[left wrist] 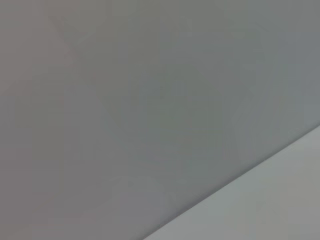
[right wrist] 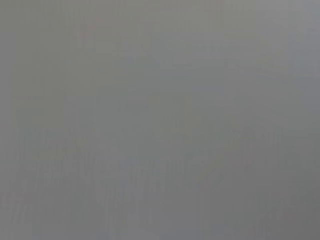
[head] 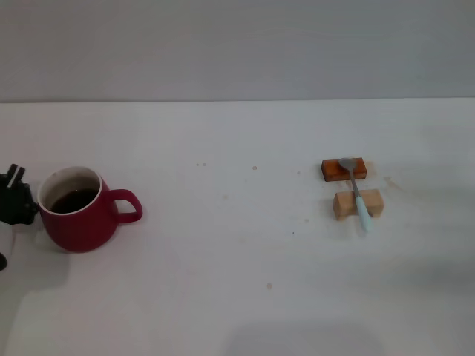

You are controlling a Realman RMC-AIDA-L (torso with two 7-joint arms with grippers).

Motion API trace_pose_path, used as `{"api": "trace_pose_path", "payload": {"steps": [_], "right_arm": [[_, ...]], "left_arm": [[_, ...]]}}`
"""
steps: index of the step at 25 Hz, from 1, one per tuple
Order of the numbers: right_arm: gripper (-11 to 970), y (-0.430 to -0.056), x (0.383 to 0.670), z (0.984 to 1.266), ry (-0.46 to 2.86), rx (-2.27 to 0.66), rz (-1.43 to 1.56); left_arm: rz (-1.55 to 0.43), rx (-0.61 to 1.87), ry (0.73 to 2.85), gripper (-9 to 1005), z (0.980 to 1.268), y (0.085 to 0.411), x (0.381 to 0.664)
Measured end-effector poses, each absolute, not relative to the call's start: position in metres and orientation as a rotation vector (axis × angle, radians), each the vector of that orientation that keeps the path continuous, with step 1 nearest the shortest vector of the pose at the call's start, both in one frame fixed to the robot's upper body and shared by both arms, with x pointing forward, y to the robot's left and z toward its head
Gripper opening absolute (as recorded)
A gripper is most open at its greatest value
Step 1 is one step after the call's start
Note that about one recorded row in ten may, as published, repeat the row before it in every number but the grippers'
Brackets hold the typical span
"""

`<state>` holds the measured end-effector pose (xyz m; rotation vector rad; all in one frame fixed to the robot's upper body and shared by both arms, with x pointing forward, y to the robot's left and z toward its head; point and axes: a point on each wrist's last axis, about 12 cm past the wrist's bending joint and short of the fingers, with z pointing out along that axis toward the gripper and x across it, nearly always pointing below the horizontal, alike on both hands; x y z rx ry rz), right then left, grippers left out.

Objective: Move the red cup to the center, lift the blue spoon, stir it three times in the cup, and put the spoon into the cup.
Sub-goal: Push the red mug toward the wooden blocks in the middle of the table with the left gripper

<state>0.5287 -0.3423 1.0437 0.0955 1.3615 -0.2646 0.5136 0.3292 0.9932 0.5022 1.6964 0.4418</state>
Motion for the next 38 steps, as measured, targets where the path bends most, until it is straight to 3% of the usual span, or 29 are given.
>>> {"api": "trace_pose_path", "payload": {"steps": [38], "right_arm": [[761,-0.339,0.532,1.046,1.351,0.097,-0.251]], "left_arm": [[0.189,0.644,1.610,53,0.999,0.255,0.528]]}}
